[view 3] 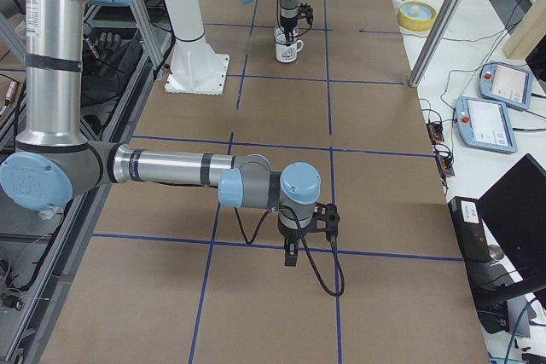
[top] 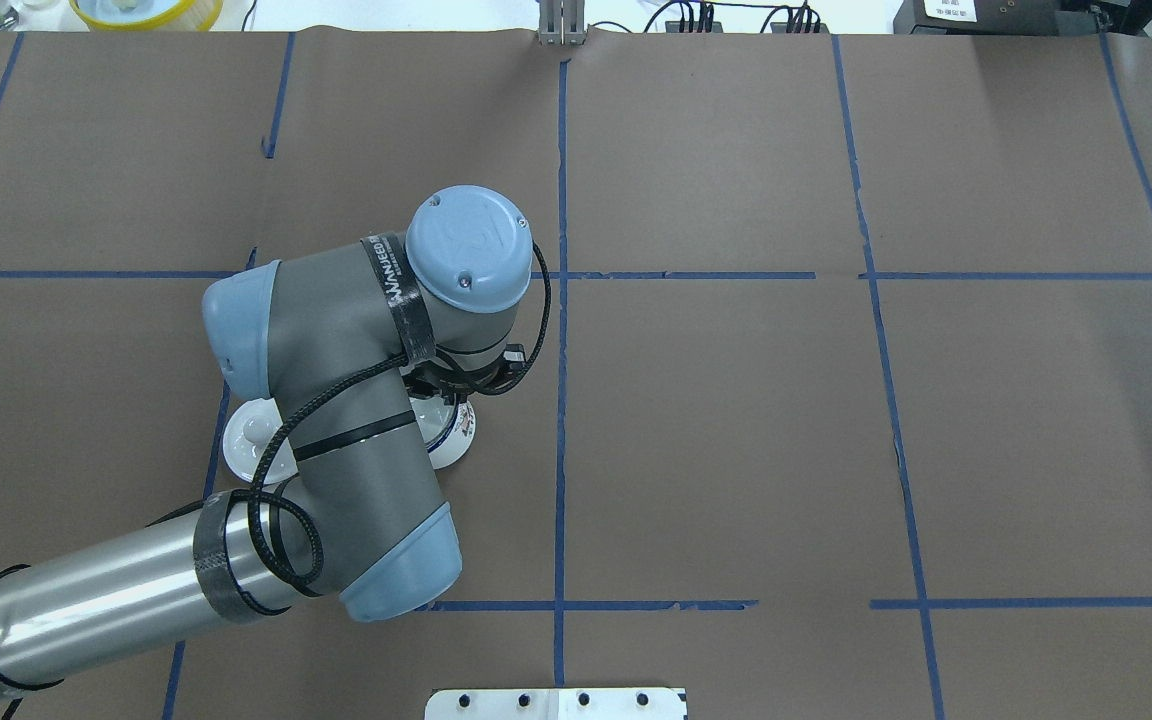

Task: Remove funnel from cup
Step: 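Lower the left gripper and grasp the funnel's rim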

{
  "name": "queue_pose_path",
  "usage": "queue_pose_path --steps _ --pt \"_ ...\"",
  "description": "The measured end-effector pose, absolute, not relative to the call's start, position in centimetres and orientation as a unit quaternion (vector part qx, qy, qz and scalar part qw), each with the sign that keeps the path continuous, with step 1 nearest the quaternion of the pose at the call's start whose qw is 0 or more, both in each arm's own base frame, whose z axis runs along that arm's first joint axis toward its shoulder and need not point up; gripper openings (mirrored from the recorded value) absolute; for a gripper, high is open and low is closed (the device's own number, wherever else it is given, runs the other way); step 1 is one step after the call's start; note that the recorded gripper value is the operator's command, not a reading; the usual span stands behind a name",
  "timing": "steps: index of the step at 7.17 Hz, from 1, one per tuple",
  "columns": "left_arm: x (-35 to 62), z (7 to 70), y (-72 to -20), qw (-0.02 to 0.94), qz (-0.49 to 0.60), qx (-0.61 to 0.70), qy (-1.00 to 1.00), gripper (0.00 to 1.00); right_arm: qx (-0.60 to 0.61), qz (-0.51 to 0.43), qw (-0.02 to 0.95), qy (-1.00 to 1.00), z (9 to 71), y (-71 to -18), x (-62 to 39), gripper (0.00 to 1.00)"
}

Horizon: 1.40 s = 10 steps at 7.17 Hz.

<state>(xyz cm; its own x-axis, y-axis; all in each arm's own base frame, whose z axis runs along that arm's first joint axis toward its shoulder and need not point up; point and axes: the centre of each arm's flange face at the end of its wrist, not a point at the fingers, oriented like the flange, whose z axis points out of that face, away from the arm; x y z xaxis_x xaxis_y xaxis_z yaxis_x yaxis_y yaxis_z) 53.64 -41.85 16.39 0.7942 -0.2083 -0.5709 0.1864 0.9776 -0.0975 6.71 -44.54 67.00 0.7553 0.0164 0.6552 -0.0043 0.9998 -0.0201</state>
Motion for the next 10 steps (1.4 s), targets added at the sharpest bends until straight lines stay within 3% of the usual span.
queue_pose_path --steps 2,4,10 --pt "53.33 16.17 -41.94 0.946 -0.106 -0.017 0.306 0.00 -0.009 0.006 0.937 -0.350 67.00 -44.54 6.72 1.00" --pt "52.92 15.78 -41.84 0.944 -0.106 -0.015 0.312 0.16 -0.009 0.006 0.937 -0.350 67.00 -44.54 6.72 1.00" --pt "52.92 16.24 -41.74 0.943 -0.110 -0.018 0.312 0.24 -0.009 0.006 0.937 -0.350 67.00 -44.54 6.72 1.00"
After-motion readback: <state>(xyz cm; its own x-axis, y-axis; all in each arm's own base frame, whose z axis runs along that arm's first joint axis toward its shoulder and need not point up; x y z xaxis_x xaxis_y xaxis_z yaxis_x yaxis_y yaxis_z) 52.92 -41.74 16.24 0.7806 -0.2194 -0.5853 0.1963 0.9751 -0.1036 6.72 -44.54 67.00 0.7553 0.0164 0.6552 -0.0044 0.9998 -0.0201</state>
